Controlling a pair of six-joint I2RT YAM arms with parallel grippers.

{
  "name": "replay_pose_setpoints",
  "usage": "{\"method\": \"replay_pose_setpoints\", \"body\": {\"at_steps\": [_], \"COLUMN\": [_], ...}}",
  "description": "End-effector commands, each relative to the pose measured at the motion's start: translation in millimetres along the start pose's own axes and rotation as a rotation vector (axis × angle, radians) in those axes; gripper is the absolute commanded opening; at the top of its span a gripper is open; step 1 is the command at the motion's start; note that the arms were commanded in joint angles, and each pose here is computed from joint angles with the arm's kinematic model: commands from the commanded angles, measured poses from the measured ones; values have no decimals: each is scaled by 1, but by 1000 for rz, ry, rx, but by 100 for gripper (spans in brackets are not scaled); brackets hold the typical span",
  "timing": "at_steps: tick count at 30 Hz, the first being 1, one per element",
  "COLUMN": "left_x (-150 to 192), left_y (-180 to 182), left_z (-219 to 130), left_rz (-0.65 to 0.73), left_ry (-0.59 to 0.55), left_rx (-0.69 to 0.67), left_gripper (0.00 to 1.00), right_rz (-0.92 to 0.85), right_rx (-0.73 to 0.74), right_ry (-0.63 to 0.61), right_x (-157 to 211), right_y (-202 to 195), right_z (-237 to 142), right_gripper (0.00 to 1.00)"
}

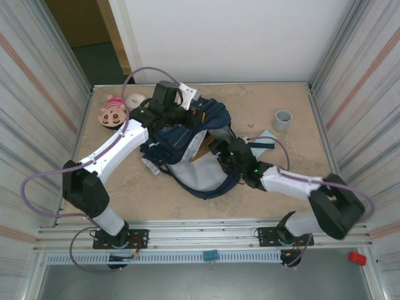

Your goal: Pack books, pencil case, and school supplies into a backpack

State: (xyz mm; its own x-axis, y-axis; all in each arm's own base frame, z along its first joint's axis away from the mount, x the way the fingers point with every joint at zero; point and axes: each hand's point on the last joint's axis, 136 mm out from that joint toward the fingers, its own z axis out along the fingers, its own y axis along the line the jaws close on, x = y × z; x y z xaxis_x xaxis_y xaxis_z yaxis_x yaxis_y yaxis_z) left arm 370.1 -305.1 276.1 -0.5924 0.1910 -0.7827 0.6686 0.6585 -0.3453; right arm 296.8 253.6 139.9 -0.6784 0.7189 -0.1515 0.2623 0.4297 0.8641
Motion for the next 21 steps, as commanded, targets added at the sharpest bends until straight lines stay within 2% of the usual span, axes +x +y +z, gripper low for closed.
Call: {"method": "replay_pose_setpoints", "body": {"at_steps": [1,7,11,13,14,17,19,21], "left_x": [-15,53,99,120,127,143,139,125], "left_y": [1,-1,-15,-21,-22,-17,-19,-24], "left_z": [-2,43,68,78,82,91,87,77], "left_rz": [81,210,272,294,296,273,240,217], "left_ry": [-80,81,185,232,247,258,237,188], "left_rx": [-22,-4,59,80,80,67,77,88], "left_gripper": [0,0,0,4,7,33,55,67], "right_rz": [-99,-231,-398,-520,-563,-665,-747,-853], "right_rx": [91,43,-8,-32,-32,-20,-40,-56], "right_ry": [14,-64,-69,-60,-56,-33,20,74], "right_x": [0,-19,-23,-22,-21,-18,-9,1], "right_y": [-25,-14,-2,5,6,7,9,12], "right_z": [-31,-89,-107,-112,-113,-113,-110,-107], "right_gripper": [80,79,78,78,79,80,80,80]}}
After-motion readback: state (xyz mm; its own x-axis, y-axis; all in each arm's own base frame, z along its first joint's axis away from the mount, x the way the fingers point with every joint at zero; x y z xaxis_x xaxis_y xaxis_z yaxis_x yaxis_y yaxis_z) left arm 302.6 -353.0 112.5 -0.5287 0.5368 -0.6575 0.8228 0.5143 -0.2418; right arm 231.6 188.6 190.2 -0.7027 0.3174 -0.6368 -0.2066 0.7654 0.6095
